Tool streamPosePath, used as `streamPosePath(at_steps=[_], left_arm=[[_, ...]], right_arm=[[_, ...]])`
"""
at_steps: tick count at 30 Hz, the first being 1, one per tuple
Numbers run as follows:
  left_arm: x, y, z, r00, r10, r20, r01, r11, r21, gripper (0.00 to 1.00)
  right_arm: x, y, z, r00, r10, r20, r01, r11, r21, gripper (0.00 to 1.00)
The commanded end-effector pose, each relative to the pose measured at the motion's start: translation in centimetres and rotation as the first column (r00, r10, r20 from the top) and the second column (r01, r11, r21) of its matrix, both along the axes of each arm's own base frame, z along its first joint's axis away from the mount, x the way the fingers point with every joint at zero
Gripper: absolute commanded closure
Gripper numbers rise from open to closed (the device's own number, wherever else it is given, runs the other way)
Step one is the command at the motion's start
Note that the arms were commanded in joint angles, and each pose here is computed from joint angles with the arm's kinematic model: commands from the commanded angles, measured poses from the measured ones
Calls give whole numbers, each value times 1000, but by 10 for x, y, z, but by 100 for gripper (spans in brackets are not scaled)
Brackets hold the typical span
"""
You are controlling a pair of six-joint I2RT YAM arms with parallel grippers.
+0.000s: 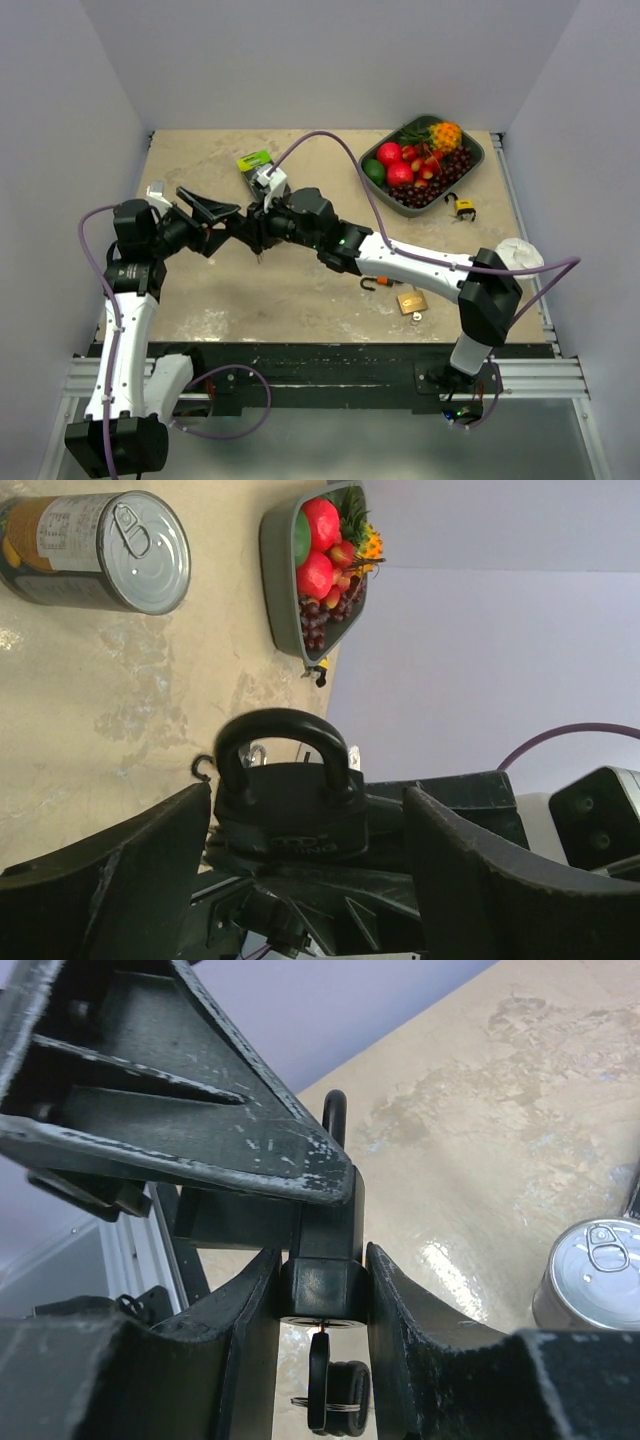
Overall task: Lock with the key
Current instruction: Lock the lock.
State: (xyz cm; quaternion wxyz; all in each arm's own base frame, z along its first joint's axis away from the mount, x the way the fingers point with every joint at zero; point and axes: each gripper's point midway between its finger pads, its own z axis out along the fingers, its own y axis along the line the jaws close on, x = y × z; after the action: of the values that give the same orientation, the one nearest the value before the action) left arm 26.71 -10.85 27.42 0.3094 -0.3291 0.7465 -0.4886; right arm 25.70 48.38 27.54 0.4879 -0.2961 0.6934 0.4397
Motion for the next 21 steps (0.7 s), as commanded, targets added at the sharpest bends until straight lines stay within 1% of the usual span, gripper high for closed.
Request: streamPosePath(at_steps=[1,3,4,6,11,14,17,18,19,20,21], left_arm=[[-3,-3,16,999,-13,43,14,1000,-19,23],[-5,-4,15,999,-14,43,15,1000,-16,26],[-5,-4,14,999,-14,43,15,1000,-15,30],[-5,-3,13,999,-13,36,13,1000,-12,32],[-7,-3,7,1000,-7,18,8,1000,-15,31],[-6,-2,7,1000,-4,16,4,1000,-12,36],[-6,-2,7,1000,-7,22,7,1000,-8,58],[-5,-2,7,1000,-4,23,4,1000,-4,74],[-5,-2,7,1000,-6,24,6,1000,-3,81],[-5,-2,6,1000,-7,28,7,1000,0,87],[-4,-2,6,1000,-7,29,7,1000,5,99]], right_arm=[[2,9,87,993,-34,113,8,976,219,100],[2,13,85,993,-30,111,6,976,217,100],[1,13,86,994,-29,109,4,976,220,100],[-2,16,87,994,-17,112,-9,974,226,100],[-7,19,85,994,-3,108,-22,974,227,100],[-7,20,83,994,-3,108,-21,974,223,100],[-9,22,81,994,6,108,-30,975,222,100],[-10,22,80,994,10,106,-33,975,219,100],[-12,22,81,994,20,110,-44,975,217,97],[-15,22,81,993,39,112,-62,975,213,86],[-16,20,76,993,43,111,-64,978,197,75]])
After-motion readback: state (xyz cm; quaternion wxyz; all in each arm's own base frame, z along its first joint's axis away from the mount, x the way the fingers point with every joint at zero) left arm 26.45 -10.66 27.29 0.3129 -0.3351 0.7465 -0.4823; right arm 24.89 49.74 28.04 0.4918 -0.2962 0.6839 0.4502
